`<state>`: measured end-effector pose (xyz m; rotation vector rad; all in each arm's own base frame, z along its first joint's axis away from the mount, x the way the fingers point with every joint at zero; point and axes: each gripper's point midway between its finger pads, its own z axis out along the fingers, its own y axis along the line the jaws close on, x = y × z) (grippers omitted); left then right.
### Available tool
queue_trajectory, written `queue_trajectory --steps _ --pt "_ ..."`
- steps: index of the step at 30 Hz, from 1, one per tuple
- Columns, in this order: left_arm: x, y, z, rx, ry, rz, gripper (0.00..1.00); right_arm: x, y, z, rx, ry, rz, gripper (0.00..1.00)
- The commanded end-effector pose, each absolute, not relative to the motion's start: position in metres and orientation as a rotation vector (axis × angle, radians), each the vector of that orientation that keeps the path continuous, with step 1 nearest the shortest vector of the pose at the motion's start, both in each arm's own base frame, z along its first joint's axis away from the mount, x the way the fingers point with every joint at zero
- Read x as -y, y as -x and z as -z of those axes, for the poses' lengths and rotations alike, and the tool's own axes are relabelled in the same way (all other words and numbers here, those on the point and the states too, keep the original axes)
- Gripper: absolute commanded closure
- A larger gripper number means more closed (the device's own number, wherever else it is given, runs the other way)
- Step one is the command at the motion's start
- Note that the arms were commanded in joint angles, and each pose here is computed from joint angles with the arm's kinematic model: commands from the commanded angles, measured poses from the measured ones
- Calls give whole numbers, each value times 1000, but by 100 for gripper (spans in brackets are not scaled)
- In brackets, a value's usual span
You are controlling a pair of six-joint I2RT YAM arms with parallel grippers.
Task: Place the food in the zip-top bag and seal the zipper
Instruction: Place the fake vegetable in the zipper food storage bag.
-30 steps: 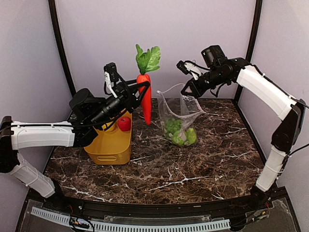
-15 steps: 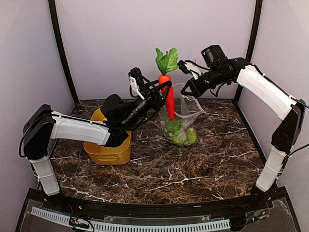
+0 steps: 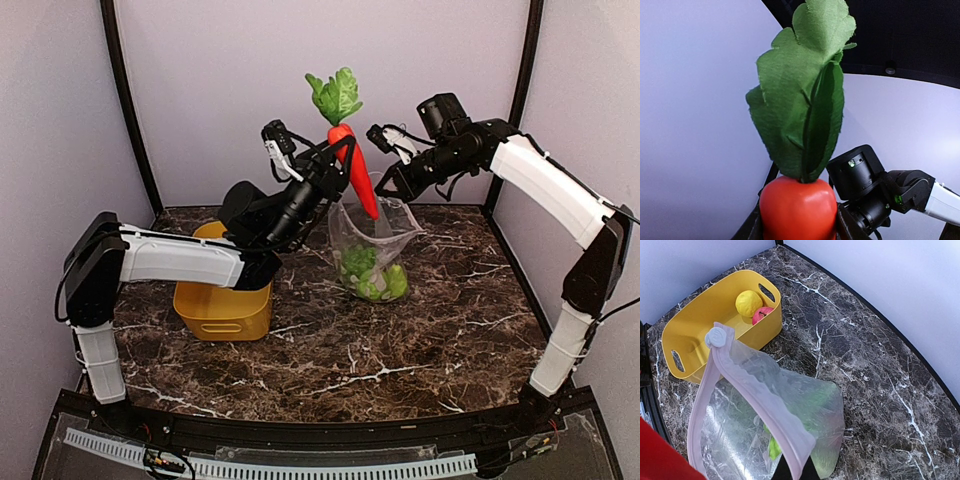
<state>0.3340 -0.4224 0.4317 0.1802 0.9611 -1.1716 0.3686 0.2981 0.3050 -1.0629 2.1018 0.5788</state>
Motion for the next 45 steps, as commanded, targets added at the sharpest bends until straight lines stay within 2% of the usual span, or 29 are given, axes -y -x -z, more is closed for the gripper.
queue_trajectory --steps 1,5,11,15,16,20,25,30,36,41,45 --pt "399 -340 -446 -794 -27 1118 89 -299 -365 -330 -2049 1027 -589 100" --pt "403 -362 -418 -843 42 1023 89 -300 -362 -335 -2043 1018 -612 100" --pt "425 -370 -391 -905 25 940 79 -298 -364 -345 -2025 1000 -606 100" --pt "431 -366 -384 -922 9 923 66 -296 -367 -349 -2017 991 -599 100" --pt "430 -364 -382 -924 14 923 59 -296 -367 -350 -2016 988 -598 100" --pt "426 -360 -387 -922 20 919 43 -296 -370 -351 -2014 982 -595 100" --pt "427 -354 -396 -919 1 956 32 -293 -373 -352 -2013 976 -587 100" --pt "422 -339 -411 -892 -39 1000 30 -288 -375 -350 -2021 969 -578 100" --pt "393 -304 -455 -869 -117 1038 30 -287 -376 -345 -2023 981 -560 100" --pt "375 -306 -428 -1072 -100 995 32 -278 -376 -384 -1919 966 -479 100" --pt "373 -319 -396 -1286 -65 948 37 -260 -411 -374 -1916 953 -174 100"
